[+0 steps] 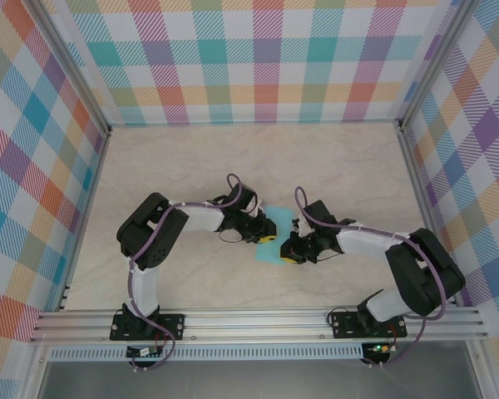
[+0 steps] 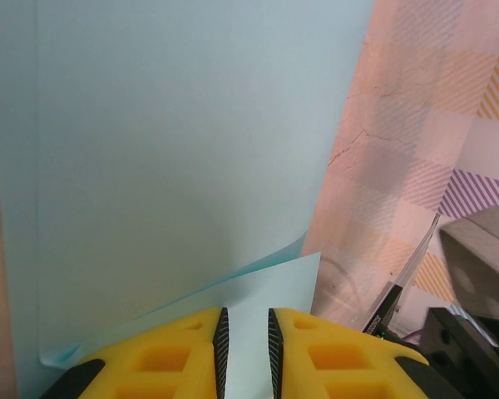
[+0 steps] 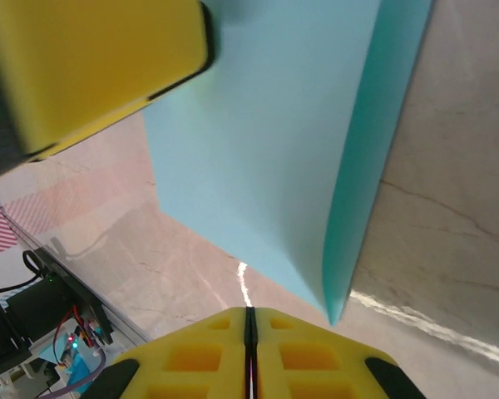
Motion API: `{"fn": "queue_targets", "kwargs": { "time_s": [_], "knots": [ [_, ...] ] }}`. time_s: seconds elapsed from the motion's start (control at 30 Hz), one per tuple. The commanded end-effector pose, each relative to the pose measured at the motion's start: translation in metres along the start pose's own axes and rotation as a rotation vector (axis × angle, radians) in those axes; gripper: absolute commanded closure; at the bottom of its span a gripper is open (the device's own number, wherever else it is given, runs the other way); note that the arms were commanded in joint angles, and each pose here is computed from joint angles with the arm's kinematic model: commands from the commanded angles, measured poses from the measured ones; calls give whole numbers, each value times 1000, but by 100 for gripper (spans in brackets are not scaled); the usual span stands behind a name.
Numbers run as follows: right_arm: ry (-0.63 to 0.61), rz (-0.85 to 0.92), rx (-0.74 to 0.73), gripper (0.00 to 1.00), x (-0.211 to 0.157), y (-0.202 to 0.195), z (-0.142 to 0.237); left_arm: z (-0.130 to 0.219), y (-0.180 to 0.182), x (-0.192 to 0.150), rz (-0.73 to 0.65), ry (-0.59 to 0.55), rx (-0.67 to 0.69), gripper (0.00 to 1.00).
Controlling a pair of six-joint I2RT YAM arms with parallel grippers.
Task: Fold a paper plane with a square sheet of paper (pick it up from the middle)
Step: Fold the triangle a second time at the center of the table.
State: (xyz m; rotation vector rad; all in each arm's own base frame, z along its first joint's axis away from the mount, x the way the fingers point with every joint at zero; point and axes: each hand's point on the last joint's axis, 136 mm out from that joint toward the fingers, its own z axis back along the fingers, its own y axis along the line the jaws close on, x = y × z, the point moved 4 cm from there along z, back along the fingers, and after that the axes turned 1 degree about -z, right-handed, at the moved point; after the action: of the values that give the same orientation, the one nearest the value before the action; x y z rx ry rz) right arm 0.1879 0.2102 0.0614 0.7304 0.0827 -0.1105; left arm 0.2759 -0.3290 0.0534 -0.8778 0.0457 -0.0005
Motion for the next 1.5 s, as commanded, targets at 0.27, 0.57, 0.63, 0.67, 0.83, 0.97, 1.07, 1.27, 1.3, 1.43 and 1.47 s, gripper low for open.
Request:
{"fn": "queue_targets", "kwargs": {
  "time_s": [0.27, 0.57, 0.63, 0.67, 0.83, 0.97, 1.07, 1.27, 1.3, 1.43, 1.47],
  "knots": [
    [61, -56, -85, 91, -20, -32, -10, -7, 19, -10, 38, 41, 68, 77],
    [-26, 14, 75, 90, 8, 16, -1, -7, 15, -8, 31, 38, 61, 77],
    [-26, 9, 64, 90, 14, 16, -6, -7, 15, -8, 30, 40, 58, 77],
    [-22, 3, 50, 90, 16, 13, -9, -7, 15, -8, 29, 38, 58, 77],
    [14, -57, -76, 91, 9, -21, -23, -6, 12, -7, 25, 34, 54, 77],
    [23, -89, -119, 92, -3, -42, -26, -3, 4, -4, 1, 22, 38, 77],
    [20, -88, -99, 92, -4, -41, -27, 3, -9, 1, -27, 2, 17, 74],
    [7, -85, -94, 92, 0, -37, -26, 19, -30, 3, -66, -41, -15, 73],
    [4, -83, -91, 92, 1, -35, -25, 20, -31, 2, -66, -40, -19, 74],
    [1, -84, -90, 92, 1, -34, -24, 21, -25, -5, -28, -41, -30, 80],
    [3, -85, -91, 92, 1, -35, -24, 21, -24, -8, -23, -41, -36, 82]
  ]
}}
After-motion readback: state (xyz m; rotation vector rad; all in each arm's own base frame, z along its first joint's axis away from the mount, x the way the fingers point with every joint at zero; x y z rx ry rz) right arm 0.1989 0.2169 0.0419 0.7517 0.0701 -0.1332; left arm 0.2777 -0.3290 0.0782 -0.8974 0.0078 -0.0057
